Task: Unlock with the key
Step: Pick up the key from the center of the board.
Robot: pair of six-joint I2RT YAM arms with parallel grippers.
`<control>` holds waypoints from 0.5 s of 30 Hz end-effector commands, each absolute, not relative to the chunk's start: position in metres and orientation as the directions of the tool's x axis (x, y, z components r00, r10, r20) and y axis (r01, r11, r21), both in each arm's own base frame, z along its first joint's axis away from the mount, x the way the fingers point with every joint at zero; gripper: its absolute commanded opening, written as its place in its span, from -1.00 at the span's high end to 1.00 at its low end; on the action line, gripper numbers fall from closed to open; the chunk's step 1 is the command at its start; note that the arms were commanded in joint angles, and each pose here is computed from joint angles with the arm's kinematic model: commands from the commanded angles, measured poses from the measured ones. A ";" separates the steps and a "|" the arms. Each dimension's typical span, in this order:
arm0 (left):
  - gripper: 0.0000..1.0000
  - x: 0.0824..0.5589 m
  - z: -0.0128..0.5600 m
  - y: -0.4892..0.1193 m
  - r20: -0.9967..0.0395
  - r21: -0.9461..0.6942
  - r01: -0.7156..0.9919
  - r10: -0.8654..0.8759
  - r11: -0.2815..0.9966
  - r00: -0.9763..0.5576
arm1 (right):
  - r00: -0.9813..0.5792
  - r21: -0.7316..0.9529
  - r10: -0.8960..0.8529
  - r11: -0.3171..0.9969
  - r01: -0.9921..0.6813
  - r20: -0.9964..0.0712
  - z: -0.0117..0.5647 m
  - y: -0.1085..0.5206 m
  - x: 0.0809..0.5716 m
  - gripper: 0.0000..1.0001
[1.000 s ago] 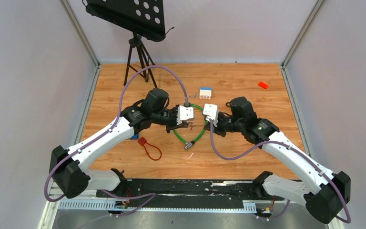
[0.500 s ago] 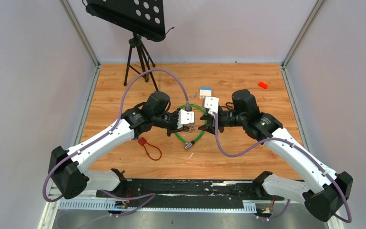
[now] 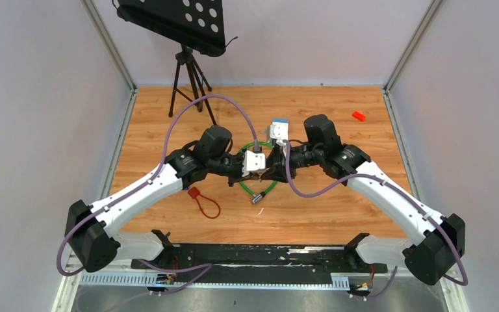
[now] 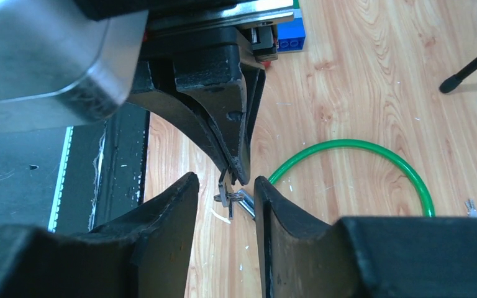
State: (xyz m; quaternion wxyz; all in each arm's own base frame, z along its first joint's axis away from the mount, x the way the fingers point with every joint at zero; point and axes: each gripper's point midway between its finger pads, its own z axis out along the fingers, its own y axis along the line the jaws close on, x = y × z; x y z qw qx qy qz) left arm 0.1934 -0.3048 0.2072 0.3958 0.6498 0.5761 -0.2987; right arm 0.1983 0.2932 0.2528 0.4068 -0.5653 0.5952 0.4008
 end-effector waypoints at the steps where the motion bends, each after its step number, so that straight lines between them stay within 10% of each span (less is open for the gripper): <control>1: 1.00 0.192 0.223 -0.308 -0.862 0.209 0.978 0.470 -0.016 0.191 | -0.001 0.001 -0.282 0.003 -1.000 -0.959 0.278 0.302 0.198 0.27; 15: 1.00 0.195 0.226 -0.307 -0.859 0.225 0.974 0.471 -0.004 0.200 | -0.038 0.035 -0.314 0.015 -0.999 -0.949 0.258 0.303 0.203 0.68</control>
